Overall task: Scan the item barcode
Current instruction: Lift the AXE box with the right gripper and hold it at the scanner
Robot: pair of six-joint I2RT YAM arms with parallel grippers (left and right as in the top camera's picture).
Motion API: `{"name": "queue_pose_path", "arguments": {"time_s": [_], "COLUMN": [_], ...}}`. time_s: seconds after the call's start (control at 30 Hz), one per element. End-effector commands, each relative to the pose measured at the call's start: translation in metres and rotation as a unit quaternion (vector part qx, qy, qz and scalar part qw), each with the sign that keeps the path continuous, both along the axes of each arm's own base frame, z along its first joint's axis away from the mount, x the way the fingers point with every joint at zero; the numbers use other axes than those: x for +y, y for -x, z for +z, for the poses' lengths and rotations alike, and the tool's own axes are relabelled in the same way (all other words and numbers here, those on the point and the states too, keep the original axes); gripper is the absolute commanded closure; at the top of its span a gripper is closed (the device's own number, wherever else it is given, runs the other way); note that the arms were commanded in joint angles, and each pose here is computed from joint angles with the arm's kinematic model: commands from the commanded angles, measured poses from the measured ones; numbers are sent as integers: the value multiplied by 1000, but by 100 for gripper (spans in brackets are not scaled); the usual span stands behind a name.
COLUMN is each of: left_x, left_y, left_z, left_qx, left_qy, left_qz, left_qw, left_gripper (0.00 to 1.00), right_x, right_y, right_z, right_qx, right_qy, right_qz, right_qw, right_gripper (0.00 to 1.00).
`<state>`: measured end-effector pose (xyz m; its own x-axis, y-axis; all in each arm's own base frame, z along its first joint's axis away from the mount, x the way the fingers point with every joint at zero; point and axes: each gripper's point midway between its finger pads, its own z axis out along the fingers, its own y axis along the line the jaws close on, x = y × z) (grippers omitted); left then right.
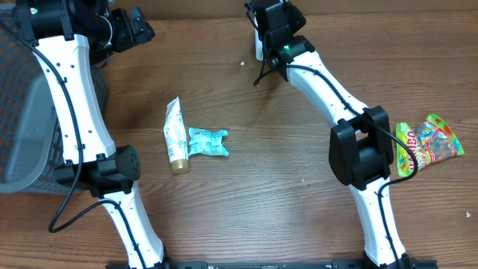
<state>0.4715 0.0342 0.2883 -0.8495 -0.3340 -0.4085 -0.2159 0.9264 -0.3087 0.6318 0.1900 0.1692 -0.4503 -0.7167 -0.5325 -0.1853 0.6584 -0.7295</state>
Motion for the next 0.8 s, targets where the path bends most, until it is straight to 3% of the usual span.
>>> {"name": "queue_pose_path", "arguments": {"time_s": [0.0, 0.23, 0.77], "left_x": [-3, -3, -3], "left_y": [2, 2, 2], "left_z": [8, 8, 8], "left_qx": [-11, -11, -11], "left_qy": [-5, -5, -5], "left_qz": [-8, -8, -8], "left_qw": [1000, 1000, 1000], "left_gripper": [0, 1, 0], "right_x": [-3, 0, -9], "right_y": [-10, -16, -6], "right_z": [-22, -17, -34], "right_qx": [18, -6, 36], "right_qy": [55, 44, 70], "right_qz": [28, 28, 17], "right_qw": [998, 999, 997], "right_gripper": [96, 96, 96]}}
